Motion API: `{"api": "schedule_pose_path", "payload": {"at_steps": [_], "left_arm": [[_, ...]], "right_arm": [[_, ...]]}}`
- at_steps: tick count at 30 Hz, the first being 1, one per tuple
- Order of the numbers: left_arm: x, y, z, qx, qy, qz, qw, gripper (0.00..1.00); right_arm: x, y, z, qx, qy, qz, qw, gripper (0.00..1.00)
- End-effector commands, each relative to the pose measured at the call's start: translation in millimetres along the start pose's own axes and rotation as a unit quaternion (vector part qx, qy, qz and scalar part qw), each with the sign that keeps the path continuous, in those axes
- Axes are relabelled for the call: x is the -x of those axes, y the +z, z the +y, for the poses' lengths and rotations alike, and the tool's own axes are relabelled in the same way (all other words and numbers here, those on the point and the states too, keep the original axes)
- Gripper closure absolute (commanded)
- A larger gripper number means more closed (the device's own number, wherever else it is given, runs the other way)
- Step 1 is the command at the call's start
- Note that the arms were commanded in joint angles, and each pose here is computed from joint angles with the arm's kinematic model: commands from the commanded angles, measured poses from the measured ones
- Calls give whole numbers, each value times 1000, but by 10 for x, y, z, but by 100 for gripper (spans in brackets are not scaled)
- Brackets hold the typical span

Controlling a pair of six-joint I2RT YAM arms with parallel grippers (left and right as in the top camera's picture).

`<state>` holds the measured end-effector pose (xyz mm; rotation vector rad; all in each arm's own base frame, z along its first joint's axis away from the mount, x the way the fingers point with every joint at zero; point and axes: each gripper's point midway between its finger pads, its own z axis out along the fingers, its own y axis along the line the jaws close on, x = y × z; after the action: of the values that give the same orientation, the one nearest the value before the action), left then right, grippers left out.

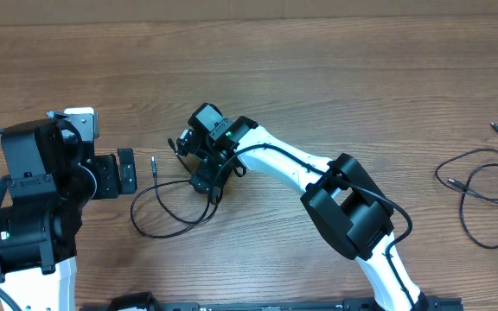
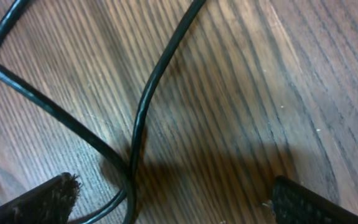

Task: Untangle cables
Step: 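Lower the right gripper and grasp the left black cable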

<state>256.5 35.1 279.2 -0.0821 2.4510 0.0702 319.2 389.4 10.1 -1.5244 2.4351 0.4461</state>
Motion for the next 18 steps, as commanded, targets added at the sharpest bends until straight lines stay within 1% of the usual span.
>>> {"api": "schedule_pose_path", "payload": {"at_steps": [1, 10, 11, 13, 15, 16, 18], "left_arm": [[17, -11, 23, 5, -10, -3, 1000, 0], [17, -11, 22, 5, -10, -3, 1000, 0], [18, -11, 23, 5, -10, -4, 1000, 0], [17, -11, 22, 5, -10, -3, 1000, 0], [17, -11, 23, 5, -10, -3, 1000, 0], [17, -11, 23, 5, -10, -3, 1000, 0], [17, -11, 22, 5, -10, -3, 1000, 0]], "right_arm": [[-118, 165, -36, -10, -13, 22, 1000, 5], [-143, 266, 95, -88, -85, 61, 991, 8], [-122, 276, 138, -94, -92, 60, 990, 11], [-106, 288, 182, -93, -96, 58, 989, 13], [-88, 293, 200, -93, -99, 55, 989, 20], [-74, 293, 197, -94, -99, 53, 989, 27], [-74, 291, 187, -95, -98, 52, 989, 31]]}}
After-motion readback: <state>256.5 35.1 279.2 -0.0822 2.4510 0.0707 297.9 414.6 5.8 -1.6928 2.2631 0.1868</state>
